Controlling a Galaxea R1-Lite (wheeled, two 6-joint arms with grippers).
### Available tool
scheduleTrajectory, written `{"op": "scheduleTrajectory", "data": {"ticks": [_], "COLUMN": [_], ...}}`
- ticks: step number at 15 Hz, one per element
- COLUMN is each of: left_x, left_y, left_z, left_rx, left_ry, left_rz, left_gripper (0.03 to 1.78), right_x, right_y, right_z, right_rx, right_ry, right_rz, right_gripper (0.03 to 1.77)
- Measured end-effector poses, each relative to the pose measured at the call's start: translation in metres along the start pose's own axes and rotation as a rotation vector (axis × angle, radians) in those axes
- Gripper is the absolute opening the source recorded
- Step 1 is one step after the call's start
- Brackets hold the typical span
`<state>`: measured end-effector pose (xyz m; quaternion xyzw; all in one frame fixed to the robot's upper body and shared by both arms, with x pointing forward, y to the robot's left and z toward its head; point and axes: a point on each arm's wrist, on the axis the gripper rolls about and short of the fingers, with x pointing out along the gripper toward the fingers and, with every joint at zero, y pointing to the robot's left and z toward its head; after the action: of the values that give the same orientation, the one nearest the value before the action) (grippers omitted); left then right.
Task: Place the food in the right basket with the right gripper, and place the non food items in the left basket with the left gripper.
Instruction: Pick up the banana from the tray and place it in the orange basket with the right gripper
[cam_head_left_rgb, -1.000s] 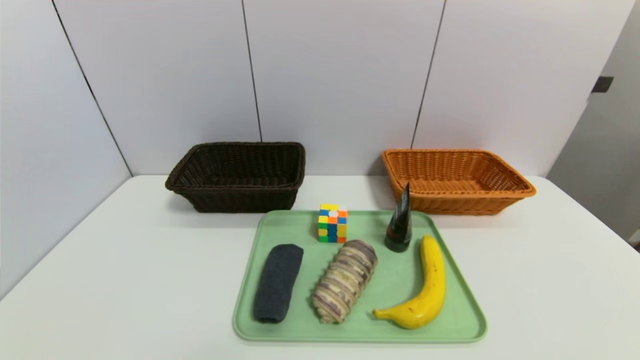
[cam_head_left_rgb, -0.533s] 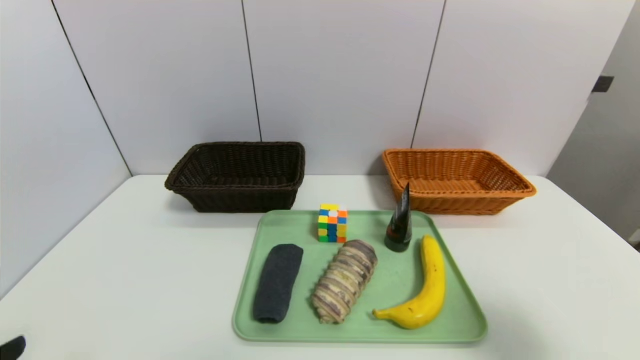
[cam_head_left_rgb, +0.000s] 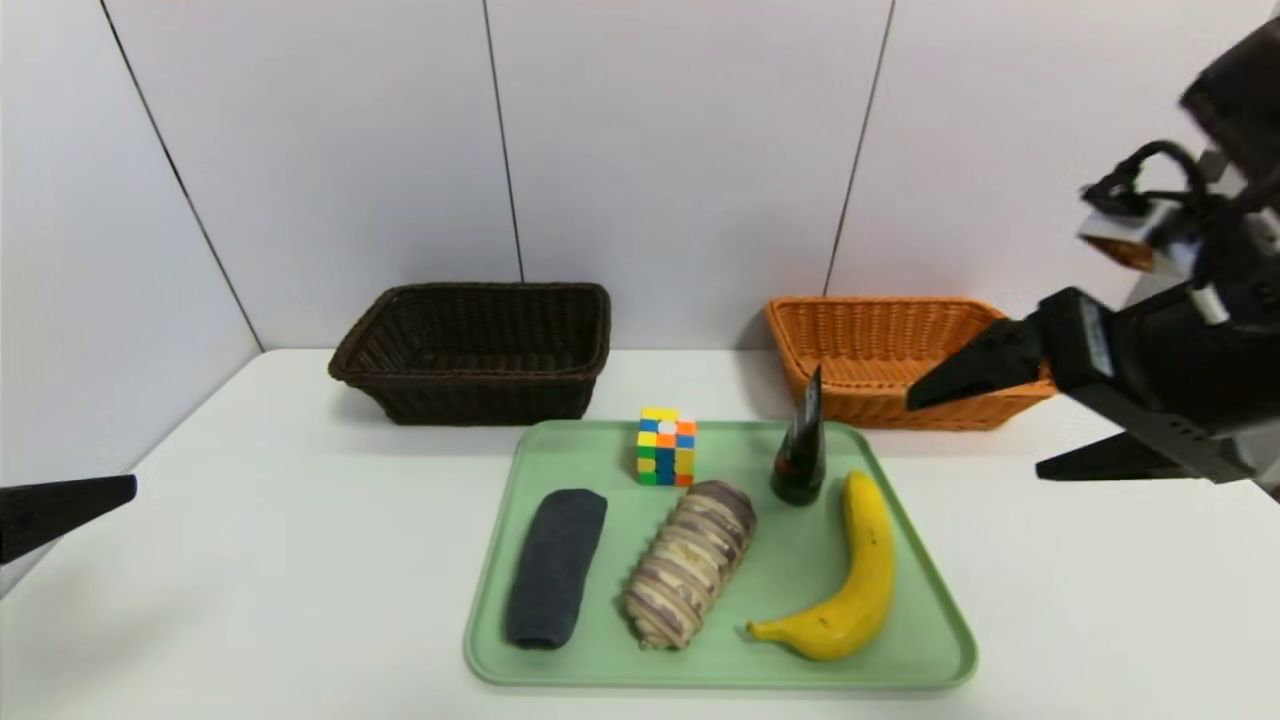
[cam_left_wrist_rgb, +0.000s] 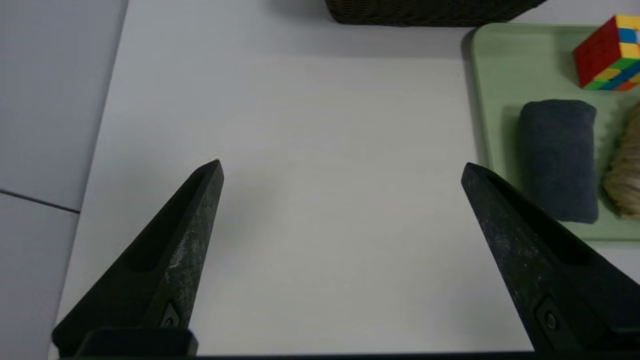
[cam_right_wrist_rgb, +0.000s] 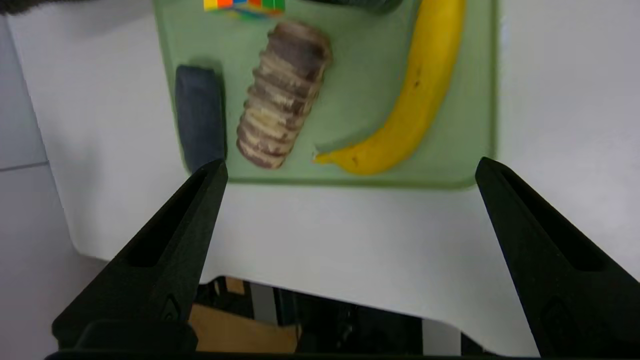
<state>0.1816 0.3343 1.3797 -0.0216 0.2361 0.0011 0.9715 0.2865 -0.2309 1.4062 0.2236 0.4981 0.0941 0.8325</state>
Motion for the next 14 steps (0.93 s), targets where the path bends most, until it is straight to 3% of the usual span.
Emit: {"op": "scheduleTrajectory", "data": {"ticks": [2,6,9,14], "left_x": [0.013,0.038,0.054,0.075], "left_y": [0.000,-0.010,-0.023,-0.036], "left_z": [0.009,0.020,0.027,0.031], "left_rx": [0.003,0.029,-0.012,-0.014], "left_ry": [-0.008,0.004,0.052,0.107], "left_rz": [0.002,-0.111,-0.171,-0.157], "left_gripper": [1.69,1.69,1.69,1.69], "right_x": [0.022,0.039,0.050,0.075], "right_y": [0.011,0.014,0.017,0.024], "right_z": [0.001,-0.009,-0.011,-0.013], "right_rx": [0.029,0.105,0.161,0.227], "right_ry": [0.078,0.189,0.200,0.205], "right_rz": [-0.027,-0.121,-0.161,-0.240], "right_gripper": [1.71,1.71,1.71,1.71]}}
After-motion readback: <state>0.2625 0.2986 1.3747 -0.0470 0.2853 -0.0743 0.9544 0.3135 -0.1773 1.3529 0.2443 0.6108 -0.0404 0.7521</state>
